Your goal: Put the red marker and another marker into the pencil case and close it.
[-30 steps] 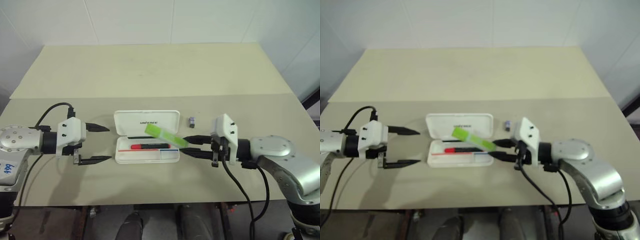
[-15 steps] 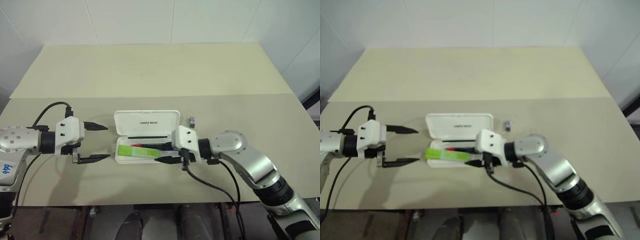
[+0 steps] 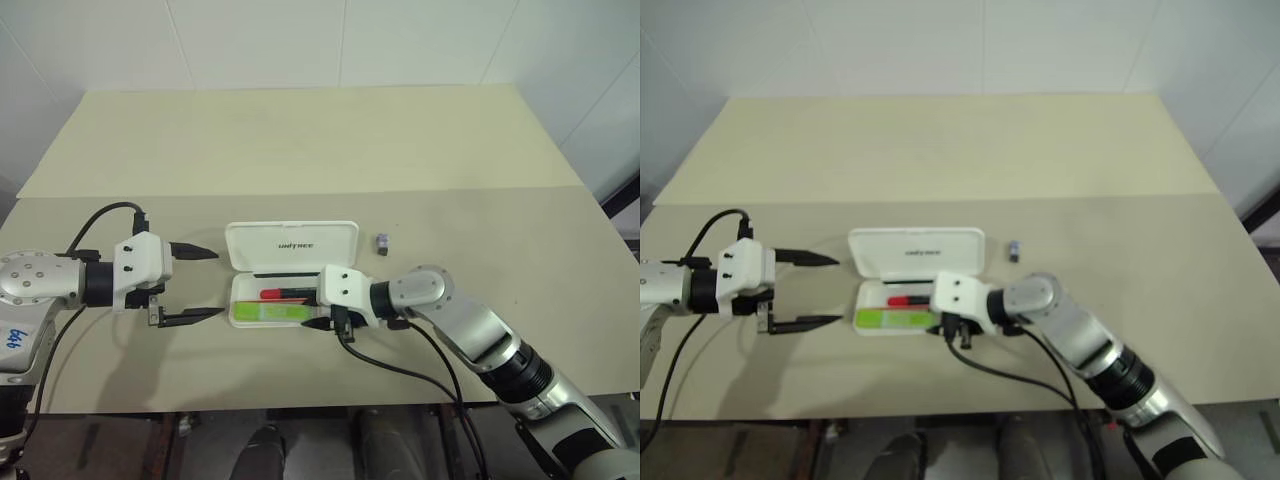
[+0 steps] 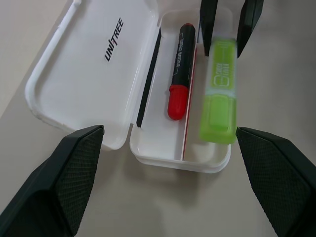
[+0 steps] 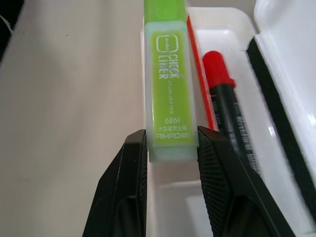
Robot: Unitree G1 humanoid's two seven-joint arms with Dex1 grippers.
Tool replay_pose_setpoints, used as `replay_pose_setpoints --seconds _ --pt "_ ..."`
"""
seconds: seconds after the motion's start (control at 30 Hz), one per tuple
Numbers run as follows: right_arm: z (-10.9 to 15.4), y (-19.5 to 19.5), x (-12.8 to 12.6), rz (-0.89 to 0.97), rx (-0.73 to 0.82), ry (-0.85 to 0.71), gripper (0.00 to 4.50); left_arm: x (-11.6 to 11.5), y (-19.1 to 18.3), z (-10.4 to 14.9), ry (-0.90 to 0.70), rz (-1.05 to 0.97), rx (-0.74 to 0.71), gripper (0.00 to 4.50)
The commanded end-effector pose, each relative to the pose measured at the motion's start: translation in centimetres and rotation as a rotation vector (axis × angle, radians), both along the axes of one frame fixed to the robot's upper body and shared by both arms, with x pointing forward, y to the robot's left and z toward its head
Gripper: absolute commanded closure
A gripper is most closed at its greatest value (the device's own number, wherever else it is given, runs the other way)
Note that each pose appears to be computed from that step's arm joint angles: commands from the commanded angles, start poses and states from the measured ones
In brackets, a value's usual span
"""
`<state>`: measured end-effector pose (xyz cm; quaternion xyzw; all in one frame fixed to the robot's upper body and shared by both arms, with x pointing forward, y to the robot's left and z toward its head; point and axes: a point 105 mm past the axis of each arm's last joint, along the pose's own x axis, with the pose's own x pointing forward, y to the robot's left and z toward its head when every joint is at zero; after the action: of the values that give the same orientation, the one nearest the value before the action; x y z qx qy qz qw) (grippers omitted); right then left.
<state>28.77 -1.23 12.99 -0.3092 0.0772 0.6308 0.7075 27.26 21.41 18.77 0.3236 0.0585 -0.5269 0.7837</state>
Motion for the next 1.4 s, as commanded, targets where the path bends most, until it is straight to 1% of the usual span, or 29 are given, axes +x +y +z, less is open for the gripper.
replay_pose_setpoints --seconds 0.03,0.23,0.3,0.33,0.47,0.63,0.73,0.9,0.97,1.03,1.07,1.13,1.17,1.23,1.27,1.3,1.4 --pt "0.6 -0.1 0.4 0.012 -0.009 -0.045 3.43 0.0 -0.5 0.7 -0.031 -0.012 -0.01 0.0" --pt "0.3 0.4 -0.1 0.049 -0.019 -0.03 3.43 0.1 -0.7 0.6 -0.036 -0.013 -0.017 0.0" --pt "-0.1 0.4 -0.9 0.094 -0.041 -0.012 2.69 0.1 -0.7 0.7 -0.037 -0.011 -0.019 0.0" --pt "-0.2 0.4 -1.0 0.098 -0.043 -0.014 2.4 0.1 -0.7 0.6 -0.037 -0.01 -0.02 0.0" --pt "0.1 0.4 -0.7 0.084 -0.027 -0.044 1.02 0.0 -0.7 0.6 -0.036 -0.008 -0.021 0.0" --pt "1.0 0.9 -1.1 0.094 0.008 -0.051 1.02 -0.1 -0.9 0.5 -0.033 -0.008 -0.027 0.0" --pt "1.7 0.7 -0.9 0.074 0.028 -0.068 1.02 0.0 -0.9 0.6 -0.035 -0.008 -0.03 0.0" --pt "4.7 -0.7 -0.6 -0.018 0.147 -0.054 1.02 0.0 -1.2 0.6 -0.037 -0.015 -0.037 0.0" --pt "6.2 -1.9 -0.5 -0.088 0.211 -0.039 1.02 0.0 -1.3 0.6 -0.037 -0.018 -0.041 0.0" --pt "7.0 -3.0 -0.4 -0.154 0.251 -0.022 1.02 0.0 -1.4 0.6 -0.037 -0.02 -0.043 0.0" --pt "7.3 -4.0 -0.2 -0.211 0.266 -0.012 1.02 0.0 -1.5 0.6 -0.038 -0.019 -0.05 0.0" --pt "7.6 -7.3 0.1 -0.398 0.304 0.024 1.02 -0.1 -1.7 0.9 -0.037 -0.003 -0.081 0.0" --pt "7.5 -8.3 0.1 -0.465 0.314 0.038 1.02 -0.1 -1.7 1.0 -0.036 0.007 -0.094 0.0" --pt "6.9 -10.8 0.9 -0.679 0.341 0.05 1.02 -0.2 -2.2 0.9 -0.028 0.018 -0.125 0.0" --pt "6.6 -11.4 1.1 -0.739 0.345 0.054 1.02 -0.3 -2.3 0.9 -0.024 0.02 -0.133 0.0" --pt "5.8 -12.5 1.4 -0.843 0.341 0.054 1.02 -0.4 -2.6 0.8 -0.018 0.02 -0.146 0.0" --pt "4.2 -14.2 2.2 -1.032 0.319 0.011 1.02 -0.6 -3.4 0.4 -0.002 0.008 -0.164 0.0"
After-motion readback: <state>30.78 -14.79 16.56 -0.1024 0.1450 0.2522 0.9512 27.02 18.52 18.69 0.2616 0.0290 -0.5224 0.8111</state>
